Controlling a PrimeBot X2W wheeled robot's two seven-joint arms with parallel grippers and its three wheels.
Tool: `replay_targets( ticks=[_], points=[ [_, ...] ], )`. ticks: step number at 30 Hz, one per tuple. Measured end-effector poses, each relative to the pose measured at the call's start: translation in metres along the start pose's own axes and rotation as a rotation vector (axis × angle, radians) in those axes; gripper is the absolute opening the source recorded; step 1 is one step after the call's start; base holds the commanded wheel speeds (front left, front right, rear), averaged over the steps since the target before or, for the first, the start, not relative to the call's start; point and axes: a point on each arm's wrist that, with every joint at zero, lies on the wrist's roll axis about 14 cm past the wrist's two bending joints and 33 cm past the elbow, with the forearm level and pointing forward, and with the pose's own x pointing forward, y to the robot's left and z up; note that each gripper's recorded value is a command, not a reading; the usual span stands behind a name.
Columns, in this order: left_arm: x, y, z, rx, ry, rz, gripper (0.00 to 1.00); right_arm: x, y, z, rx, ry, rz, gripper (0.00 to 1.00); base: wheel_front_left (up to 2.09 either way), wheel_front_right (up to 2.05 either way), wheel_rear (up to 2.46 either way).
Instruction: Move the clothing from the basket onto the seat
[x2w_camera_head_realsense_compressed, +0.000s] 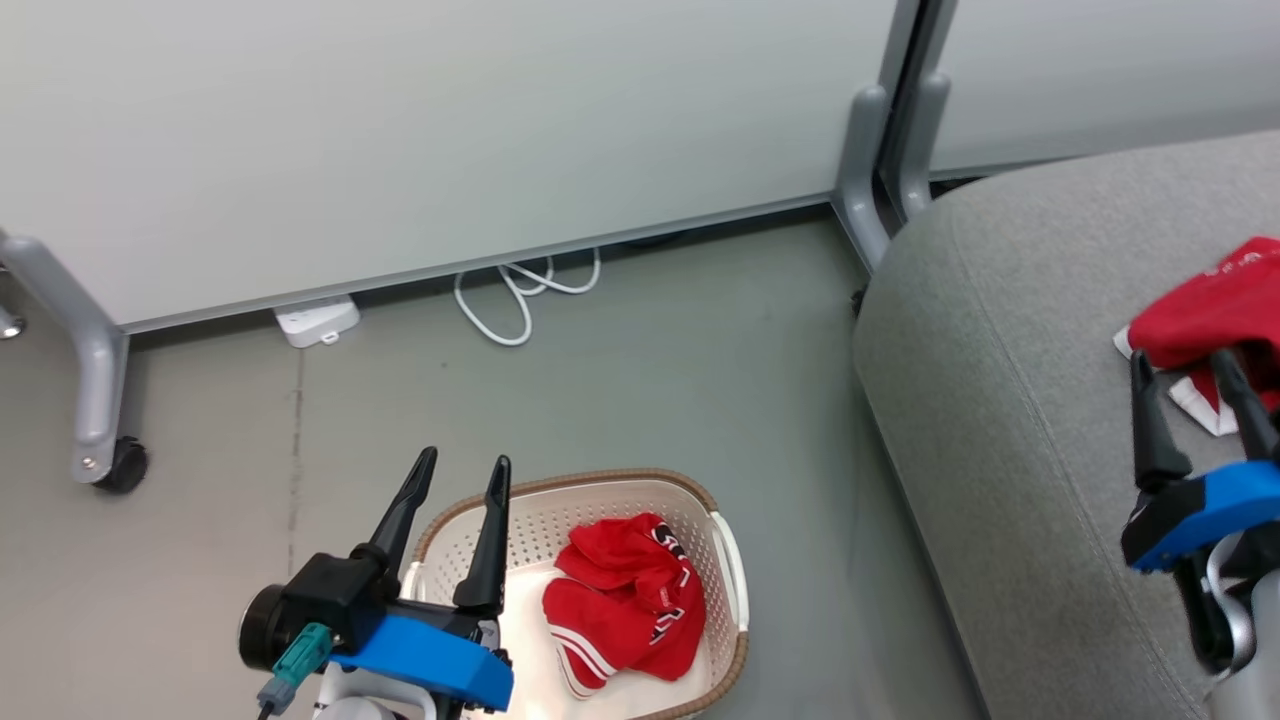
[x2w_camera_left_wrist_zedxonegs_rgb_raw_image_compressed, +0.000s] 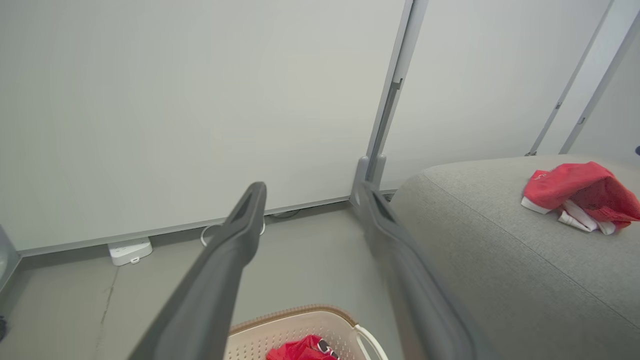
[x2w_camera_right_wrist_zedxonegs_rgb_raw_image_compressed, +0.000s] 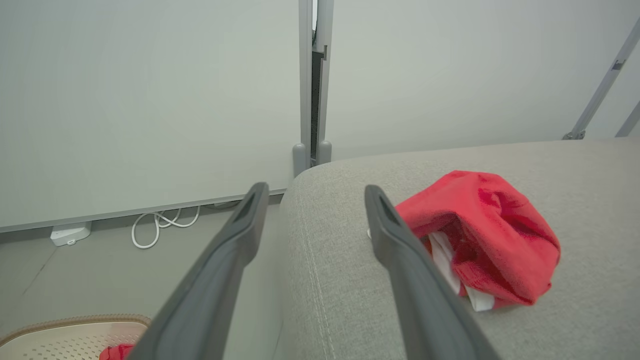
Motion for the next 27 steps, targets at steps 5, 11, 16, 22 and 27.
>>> replay_targets(
  ticks=[5,11,16,22,27],
  points=[
    [-0.018,0.019,0.011,0.001,-0.031,0.080,1.00,-0.017,0.036,0.004,0.018,-0.019,0.069,1.00,0.00,0.00,0.00],
    [-0.037,0.040,0.022,0.005,-0.067,0.169,1.00,-0.035,0.073,0.006,0.053,-0.025,0.145,1.00,0.00,0.00,0.00],
    [-0.052,0.052,0.022,-0.001,-0.070,0.222,1.00,-0.045,0.097,0.009,0.058,-0.029,0.203,1.00,0.00,0.00,0.00],
    [-0.065,0.066,0.013,-0.011,-0.043,0.278,1.00,-0.053,0.120,0.004,0.057,-0.012,0.264,1.00,0.00,0.00,0.00],
    [-0.067,0.069,0.010,-0.014,-0.035,0.289,1.00,-0.053,0.124,0.003,0.061,-0.011,0.275,1.00,0.00,0.00,0.00]
  ],
)
